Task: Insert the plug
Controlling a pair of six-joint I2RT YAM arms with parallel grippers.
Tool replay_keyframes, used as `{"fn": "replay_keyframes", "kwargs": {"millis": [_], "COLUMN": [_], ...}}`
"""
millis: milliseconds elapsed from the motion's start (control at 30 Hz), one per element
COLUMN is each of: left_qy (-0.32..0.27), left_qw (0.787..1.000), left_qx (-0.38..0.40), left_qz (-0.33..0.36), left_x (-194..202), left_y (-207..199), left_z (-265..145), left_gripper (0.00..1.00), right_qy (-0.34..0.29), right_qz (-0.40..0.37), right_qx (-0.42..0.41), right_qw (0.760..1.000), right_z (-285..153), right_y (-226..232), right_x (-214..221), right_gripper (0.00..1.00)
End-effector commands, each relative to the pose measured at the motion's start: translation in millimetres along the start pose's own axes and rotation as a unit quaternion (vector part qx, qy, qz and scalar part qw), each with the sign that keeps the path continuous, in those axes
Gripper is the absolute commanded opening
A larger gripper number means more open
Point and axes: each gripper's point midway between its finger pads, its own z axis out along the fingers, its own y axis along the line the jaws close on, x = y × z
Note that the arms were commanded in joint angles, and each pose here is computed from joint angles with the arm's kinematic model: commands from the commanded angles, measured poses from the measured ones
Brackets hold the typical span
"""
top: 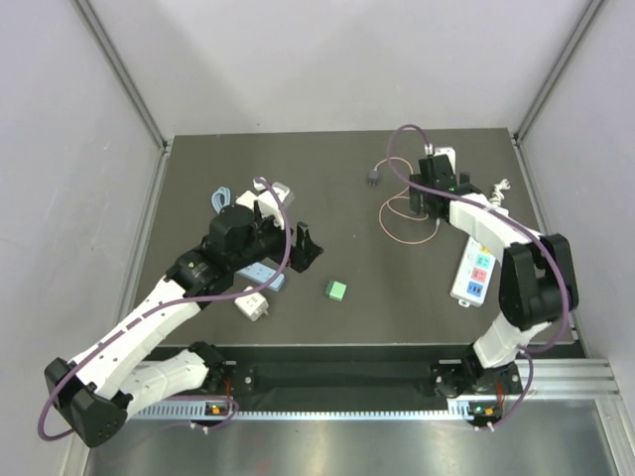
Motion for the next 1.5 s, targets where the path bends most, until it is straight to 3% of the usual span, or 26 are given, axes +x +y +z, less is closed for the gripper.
{"fn": "replay_keyframes", "kwargs": {"millis": [0, 367, 567, 800, 967, 1233, 1300, 1467], "left_qy": [0.003, 0.013, 0.016, 0.026, 0.029, 0.031, 0.030, 0.027], "left_qw": [1.000, 1.000, 1.000, 0.999, 0.999, 0.999, 0.999, 0.998], "left_qx": [0.009, 0.003, 0.007, 0.021, 0.029, 0.030, 0.032, 0.052], "left_qz": [0.008, 0.014, 0.013, 0.010, 0.008, 0.004, 0.004, 0.011], "left_x": [4.4, 9.6, 12.2, 13.3, 14.0, 16.7, 16.6, 17.8], "left_y": [-1.7, 1.6, 0.9, -3.7, -6.6, -6.5, -7.7, -13.3], "left_z": [0.4, 2.1, 4.3, 9.7, 10.0, 10.5, 10.3, 9.0], "left_gripper": [0.98, 0.97, 0.96, 0.93, 0.92, 0.91, 0.91, 0.91], "right_qy": [-0.037, 0.010, 0.022, 0.027, 0.041, 0.038, 0.040, 0.032], "right_qz": [-0.002, -0.017, -0.002, -0.004, -0.013, 0.000, 0.001, 0.029], "right_qx": [-0.040, -0.039, -0.046, -0.045, -0.040, -0.040, -0.041, -0.091], "right_qw": [0.999, 0.999, 0.999, 0.999, 0.998, 0.998, 0.998, 0.995], "right_z": [16.9, 76.0, 85.9, 86.8, 92.5, 93.5, 91.0, 64.7], "right_y": [8.1, 8.0, 6.0, 1.8, -0.5, -9.1, -10.1, 1.3], "right_x": [-38.5, -28.5, -21.1, -16.3, -12.0, -19.2, -22.3, -37.7], "right_gripper": [0.94, 0.89, 0.87, 0.76, 0.76, 0.59, 0.46, 0.32]}}
